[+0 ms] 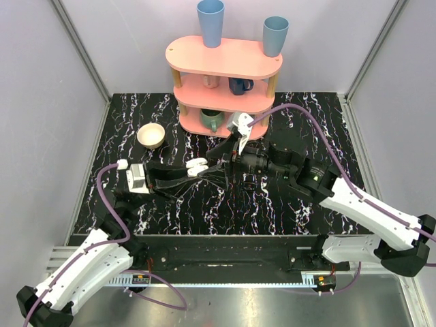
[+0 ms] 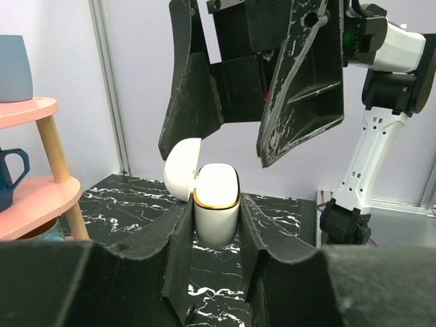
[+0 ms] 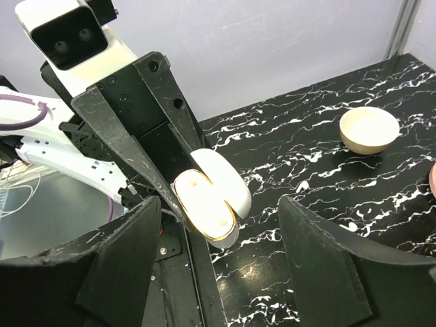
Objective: Insert the wireless bluetooth earbuds into the charging case
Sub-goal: Open the charging case, then move the right earbud to the center of the board.
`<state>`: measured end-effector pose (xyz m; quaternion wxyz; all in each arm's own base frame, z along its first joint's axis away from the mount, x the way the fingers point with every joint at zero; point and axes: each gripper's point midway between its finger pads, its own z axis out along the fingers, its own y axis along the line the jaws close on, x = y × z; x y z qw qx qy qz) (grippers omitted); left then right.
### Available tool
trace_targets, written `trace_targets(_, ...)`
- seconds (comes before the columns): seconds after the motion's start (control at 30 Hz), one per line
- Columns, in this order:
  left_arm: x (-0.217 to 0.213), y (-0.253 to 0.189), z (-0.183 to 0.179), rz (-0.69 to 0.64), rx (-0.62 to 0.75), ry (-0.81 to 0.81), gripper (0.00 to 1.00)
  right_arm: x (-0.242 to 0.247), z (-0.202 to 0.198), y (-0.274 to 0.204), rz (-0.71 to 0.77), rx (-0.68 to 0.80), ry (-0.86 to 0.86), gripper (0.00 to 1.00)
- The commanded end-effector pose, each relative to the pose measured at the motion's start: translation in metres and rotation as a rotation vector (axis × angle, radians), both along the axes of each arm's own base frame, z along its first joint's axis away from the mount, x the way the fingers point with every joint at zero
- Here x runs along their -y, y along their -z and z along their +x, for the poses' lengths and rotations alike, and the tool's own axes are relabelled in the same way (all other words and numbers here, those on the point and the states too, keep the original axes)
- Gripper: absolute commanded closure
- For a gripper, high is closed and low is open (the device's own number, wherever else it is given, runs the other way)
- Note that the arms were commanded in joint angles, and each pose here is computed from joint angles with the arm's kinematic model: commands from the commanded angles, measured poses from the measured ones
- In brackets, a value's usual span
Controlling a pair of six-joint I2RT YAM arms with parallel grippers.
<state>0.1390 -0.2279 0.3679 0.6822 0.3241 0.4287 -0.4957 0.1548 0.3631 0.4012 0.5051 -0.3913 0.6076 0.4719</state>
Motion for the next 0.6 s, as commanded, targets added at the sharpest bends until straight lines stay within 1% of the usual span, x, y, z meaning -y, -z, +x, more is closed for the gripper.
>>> trace_targets(0.0,-0.008,-0.015,0.004,-0.039,0.046,-0.058,1.0,0.011,0.006,-0.032,0.104,0.054,0.065,0.22)
trace_targets(0.17,-0.015,-0.012,0.012,-0.039,0.038,-0.129,1.0,0.029,0.021,-0.043,0.171,0.052,0.205,0.2)
trace_targets(0.2,-0.02,-0.014,0.014,-0.044,0.054,-0.164,1.0,0.037,0.029,-0.049,0.201,0.061,0.265,0.2)
trace_targets(0.23,-0.022,-0.013,0.017,-0.039,0.056,-0.188,1.0,0.041,0.033,-0.043,0.208,0.042,0.299,0.2)
trace_targets(0.27,-0.024,-0.01,0.019,-0.023,0.047,-0.21,1.0,0.054,0.037,-0.055,0.264,0.051,0.355,0.2)
trace_targets(0.3,-0.031,-0.013,0.02,-0.028,0.071,-0.251,1.0,0.062,0.045,-0.058,0.292,0.044,0.417,0.19)
trace_targets(0.33,-0.034,-0.014,0.021,-0.026,0.078,-0.27,1.0,0.079,0.064,-0.053,0.303,0.009,0.563,0.19)
trace_targets(0.37,-0.037,-0.012,0.022,-0.014,0.073,-0.292,1.0,0.087,0.073,-0.048,0.301,-0.011,0.629,0.19)
trace_targets(0.4,-0.043,-0.017,0.021,-0.018,0.096,-0.322,1.0,0.105,0.091,-0.033,0.265,-0.044,0.753,0.19)
trace_targets(0.43,-0.045,-0.018,0.021,-0.013,0.104,-0.336,1.0,0.112,0.101,-0.023,0.278,-0.126,0.812,0.19)
trace_targets(0.47,-0.047,-0.017,0.021,-0.001,0.101,-0.347,1.0,0.116,0.11,-0.007,0.257,-0.174,0.854,0.2)
trace_targets(0.5,-0.053,-0.022,0.019,-0.006,0.118,-0.371,1.0,0.121,0.121,0.006,0.238,-0.211,0.861,0.21)
trace_targets(0.57,-0.057,-0.024,0.018,0.001,0.12,-0.388,1.0,0.11,0.132,0.039,0.198,-0.306,0.831,0.21)
